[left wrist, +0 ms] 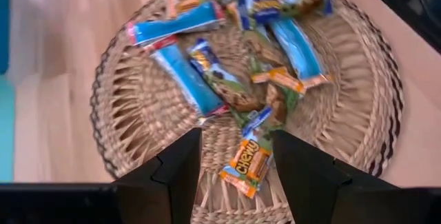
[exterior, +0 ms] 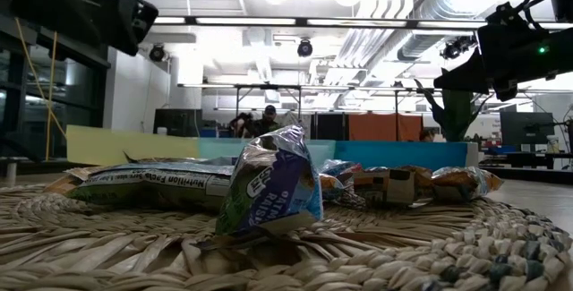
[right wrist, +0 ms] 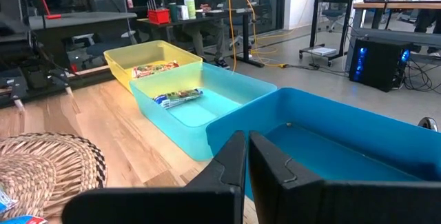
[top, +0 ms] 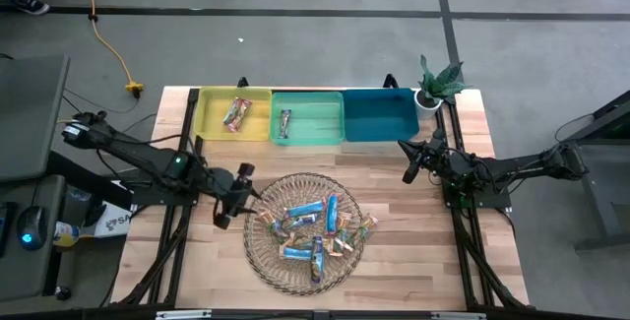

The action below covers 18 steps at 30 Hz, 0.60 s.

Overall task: Pick and place Granola Bars by type
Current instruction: Put the yellow granola bar into the blue bin

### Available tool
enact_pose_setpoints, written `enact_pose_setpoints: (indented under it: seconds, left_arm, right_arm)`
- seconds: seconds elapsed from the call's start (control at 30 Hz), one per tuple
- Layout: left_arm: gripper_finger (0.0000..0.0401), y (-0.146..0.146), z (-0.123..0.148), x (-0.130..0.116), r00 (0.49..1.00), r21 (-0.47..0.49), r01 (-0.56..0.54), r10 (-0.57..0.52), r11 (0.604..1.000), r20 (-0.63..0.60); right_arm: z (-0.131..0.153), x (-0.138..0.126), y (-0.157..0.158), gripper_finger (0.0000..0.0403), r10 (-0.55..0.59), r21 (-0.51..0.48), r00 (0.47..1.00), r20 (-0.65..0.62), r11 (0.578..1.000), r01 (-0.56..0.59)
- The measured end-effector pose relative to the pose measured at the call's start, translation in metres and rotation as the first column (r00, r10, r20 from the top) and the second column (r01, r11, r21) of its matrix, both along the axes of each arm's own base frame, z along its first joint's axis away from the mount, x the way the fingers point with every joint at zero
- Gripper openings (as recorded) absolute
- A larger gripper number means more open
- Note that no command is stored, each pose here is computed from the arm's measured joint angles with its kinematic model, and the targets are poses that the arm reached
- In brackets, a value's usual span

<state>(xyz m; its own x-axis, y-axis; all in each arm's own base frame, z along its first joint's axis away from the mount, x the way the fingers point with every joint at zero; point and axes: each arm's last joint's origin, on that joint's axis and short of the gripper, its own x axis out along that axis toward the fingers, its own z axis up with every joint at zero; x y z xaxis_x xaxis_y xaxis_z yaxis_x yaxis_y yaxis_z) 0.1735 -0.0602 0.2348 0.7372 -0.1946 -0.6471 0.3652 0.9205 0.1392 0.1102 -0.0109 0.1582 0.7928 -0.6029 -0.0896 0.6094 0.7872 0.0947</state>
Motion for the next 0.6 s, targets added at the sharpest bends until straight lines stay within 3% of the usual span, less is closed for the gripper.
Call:
enact_pose_setpoints:
  seconds: [0.17, 0.6]
  left_arm:
    - [0.0177, -0.009, -0.014, 0.01, 0.997, 0.063, 0.065, -0.062, 0.996, -0.056]
    - [0.0177, -0.026, -0.058, 0.044, 0.96, 0.05, 0.223, -0.21, 0.974, -0.184]
  right_arm:
    - [0.0, 0.0, 0.0, 0.0, 0.0, 0.0, 1.0, 0.0, 1.0, 0.0]
    - [0.0, 0.0, 0.0, 0.0, 0.0, 0.0, 1.0, -0.002, 1.0, 0.0]
